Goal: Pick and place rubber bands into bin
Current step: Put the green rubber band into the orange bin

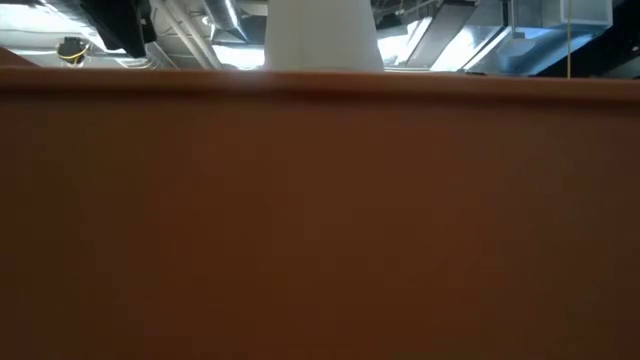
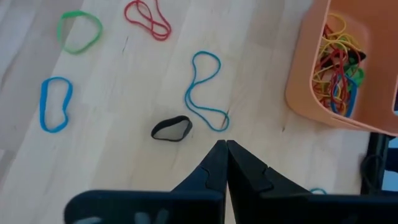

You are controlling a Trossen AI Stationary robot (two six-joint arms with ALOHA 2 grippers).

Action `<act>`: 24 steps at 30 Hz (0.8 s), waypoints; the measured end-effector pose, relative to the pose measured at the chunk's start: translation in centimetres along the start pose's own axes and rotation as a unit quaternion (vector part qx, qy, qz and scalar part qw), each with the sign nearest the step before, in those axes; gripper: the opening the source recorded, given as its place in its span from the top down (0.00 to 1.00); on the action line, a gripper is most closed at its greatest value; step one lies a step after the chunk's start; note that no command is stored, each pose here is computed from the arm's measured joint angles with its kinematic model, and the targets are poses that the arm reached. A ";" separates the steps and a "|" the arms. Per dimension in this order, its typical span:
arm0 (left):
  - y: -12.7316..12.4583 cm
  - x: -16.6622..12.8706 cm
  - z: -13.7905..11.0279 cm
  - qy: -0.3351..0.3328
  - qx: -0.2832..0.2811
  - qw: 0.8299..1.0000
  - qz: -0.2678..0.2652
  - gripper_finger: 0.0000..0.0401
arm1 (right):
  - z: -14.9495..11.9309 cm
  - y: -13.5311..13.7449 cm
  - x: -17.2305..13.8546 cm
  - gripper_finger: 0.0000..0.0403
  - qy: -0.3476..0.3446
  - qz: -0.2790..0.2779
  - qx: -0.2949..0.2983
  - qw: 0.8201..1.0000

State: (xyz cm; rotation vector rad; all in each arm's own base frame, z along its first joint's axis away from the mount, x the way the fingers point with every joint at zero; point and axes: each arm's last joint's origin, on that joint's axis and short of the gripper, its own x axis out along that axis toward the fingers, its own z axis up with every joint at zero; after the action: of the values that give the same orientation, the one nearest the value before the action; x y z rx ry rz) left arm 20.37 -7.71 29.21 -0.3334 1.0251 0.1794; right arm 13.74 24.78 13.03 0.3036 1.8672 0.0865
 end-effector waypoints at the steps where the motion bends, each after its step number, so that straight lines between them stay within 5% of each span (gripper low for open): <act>1: 0.0 0.0 0.0 0.000 -0.003 1.000 0.000 1.00 | 0.0 0.1 0.3 0.74 0.002 -0.005 0.000 1.000; 6: 0.0 0.0 0.0 -0.003 -0.013 1.000 0.000 0.99 | 0.2 0.1 1.7 0.76 0.018 -0.027 0.014 0.999; 13: -0.2 0.0 0.3 -0.014 -0.006 1.000 -0.009 1.00 | 0.4 -0.1 1.5 0.98 0.018 -0.032 0.040 0.999; 24: -0.2 0.0 0.3 -0.021 0.033 0.999 -0.003 0.99 | 0.5 2.8 -2.7 1.00 -0.077 -0.078 0.052 0.993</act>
State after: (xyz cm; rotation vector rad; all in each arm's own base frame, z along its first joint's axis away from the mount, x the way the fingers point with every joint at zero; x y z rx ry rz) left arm 20.70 -7.73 29.40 -0.2719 0.9864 0.1474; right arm 15.43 26.78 16.03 0.2291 1.7390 -0.1374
